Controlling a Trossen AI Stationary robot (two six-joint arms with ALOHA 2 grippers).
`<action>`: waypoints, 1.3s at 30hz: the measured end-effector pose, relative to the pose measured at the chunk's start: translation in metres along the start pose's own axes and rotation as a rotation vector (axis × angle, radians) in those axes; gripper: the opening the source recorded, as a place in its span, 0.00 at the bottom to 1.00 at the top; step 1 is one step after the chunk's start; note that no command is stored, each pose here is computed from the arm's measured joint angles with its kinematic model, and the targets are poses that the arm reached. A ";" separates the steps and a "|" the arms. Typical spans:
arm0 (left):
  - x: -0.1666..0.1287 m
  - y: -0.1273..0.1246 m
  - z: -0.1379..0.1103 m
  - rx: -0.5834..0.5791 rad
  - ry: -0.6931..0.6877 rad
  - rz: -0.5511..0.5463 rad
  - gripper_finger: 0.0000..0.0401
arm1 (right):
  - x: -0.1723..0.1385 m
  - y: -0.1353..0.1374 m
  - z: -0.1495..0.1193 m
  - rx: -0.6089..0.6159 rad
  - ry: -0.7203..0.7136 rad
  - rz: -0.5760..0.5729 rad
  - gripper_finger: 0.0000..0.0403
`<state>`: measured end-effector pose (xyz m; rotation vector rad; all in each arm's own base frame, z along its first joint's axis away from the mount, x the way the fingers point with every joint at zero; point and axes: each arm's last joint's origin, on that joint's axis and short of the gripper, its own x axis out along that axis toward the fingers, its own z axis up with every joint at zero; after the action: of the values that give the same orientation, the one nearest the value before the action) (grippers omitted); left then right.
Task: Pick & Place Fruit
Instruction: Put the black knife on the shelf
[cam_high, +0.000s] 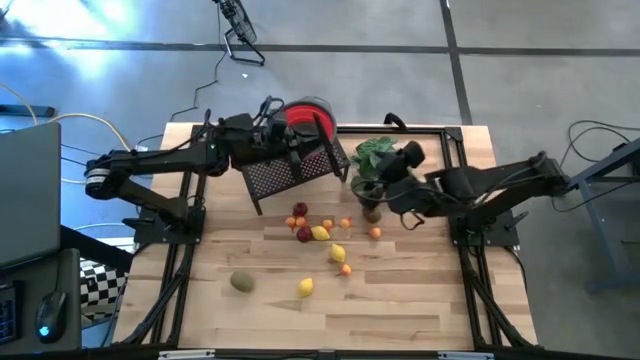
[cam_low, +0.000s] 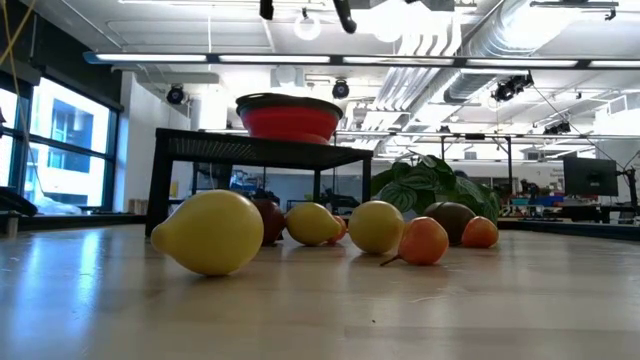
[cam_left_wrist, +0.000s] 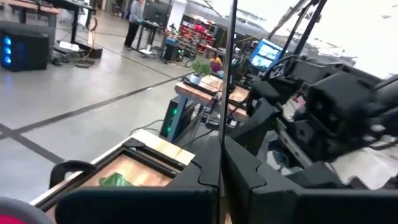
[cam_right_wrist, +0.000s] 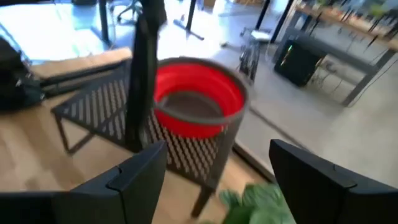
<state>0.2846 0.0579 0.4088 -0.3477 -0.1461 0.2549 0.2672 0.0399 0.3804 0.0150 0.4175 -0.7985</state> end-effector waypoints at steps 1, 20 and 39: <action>-0.001 0.002 0.002 -0.009 -0.002 0.006 0.00 | -0.003 -0.005 -0.001 0.005 0.020 0.005 0.68; -0.075 0.027 0.025 -0.233 0.190 0.221 0.00 | -0.001 -0.043 -0.006 0.015 0.104 -0.139 0.68; -0.106 0.040 0.036 -0.249 0.195 0.329 0.00 | 0.015 -0.054 -0.005 -0.096 0.224 -0.038 0.49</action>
<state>0.1677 0.0765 0.4177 -0.6431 0.0747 0.5281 0.2377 -0.0078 0.3782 0.0076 0.6696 -0.8170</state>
